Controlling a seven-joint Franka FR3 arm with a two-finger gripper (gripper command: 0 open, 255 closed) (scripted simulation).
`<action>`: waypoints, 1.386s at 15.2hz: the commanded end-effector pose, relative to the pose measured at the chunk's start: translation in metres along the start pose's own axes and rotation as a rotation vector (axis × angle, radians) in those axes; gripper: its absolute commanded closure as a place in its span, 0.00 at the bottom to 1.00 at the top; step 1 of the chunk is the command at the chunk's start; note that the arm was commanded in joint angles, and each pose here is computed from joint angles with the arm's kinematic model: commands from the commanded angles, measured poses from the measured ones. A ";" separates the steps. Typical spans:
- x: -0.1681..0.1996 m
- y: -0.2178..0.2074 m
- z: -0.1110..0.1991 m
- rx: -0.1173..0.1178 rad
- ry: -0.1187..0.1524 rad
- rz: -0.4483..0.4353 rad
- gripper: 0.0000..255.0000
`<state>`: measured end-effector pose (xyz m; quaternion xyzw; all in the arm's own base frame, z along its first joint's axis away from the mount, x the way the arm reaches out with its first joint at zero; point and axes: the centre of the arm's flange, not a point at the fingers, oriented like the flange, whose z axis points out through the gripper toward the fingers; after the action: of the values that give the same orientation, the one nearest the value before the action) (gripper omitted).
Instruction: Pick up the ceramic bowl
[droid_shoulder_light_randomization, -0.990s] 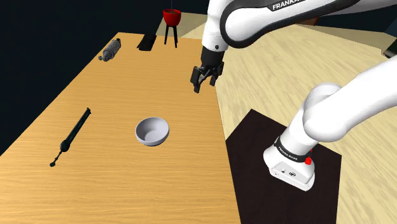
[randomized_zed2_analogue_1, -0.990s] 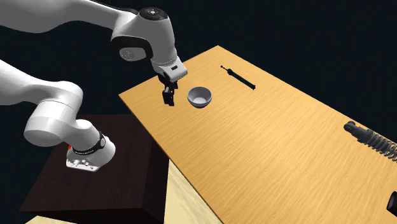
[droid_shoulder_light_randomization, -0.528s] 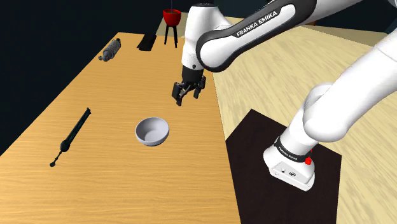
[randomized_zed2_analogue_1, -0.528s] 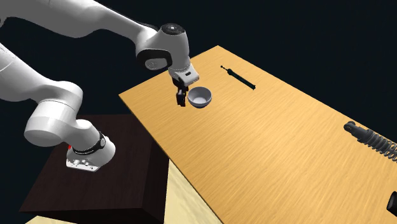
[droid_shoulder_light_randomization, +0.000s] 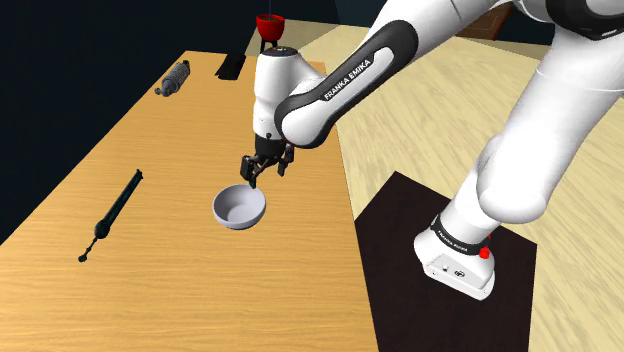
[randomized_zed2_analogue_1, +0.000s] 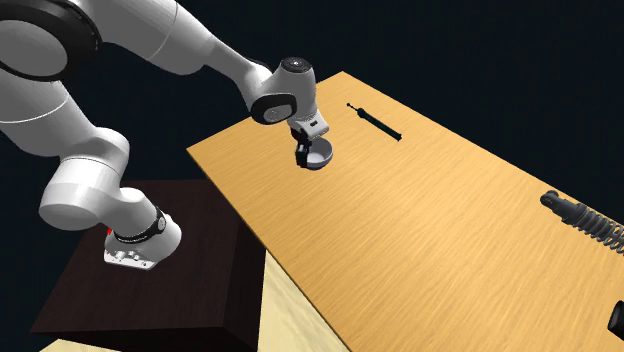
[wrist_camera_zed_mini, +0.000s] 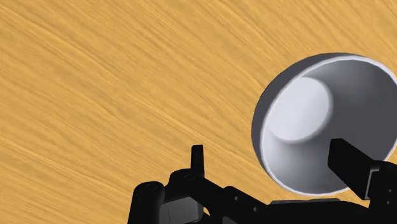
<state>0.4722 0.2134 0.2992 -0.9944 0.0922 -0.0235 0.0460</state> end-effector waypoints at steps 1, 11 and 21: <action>0.012 -0.015 0.022 0.001 0.003 0.010 0.00; 0.011 -0.012 0.062 0.001 0.003 0.010 0.00; 0.011 -0.012 0.062 0.001 0.003 0.010 1.00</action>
<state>0.4890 0.2279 0.2394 -0.9938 0.0973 -0.0253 0.0469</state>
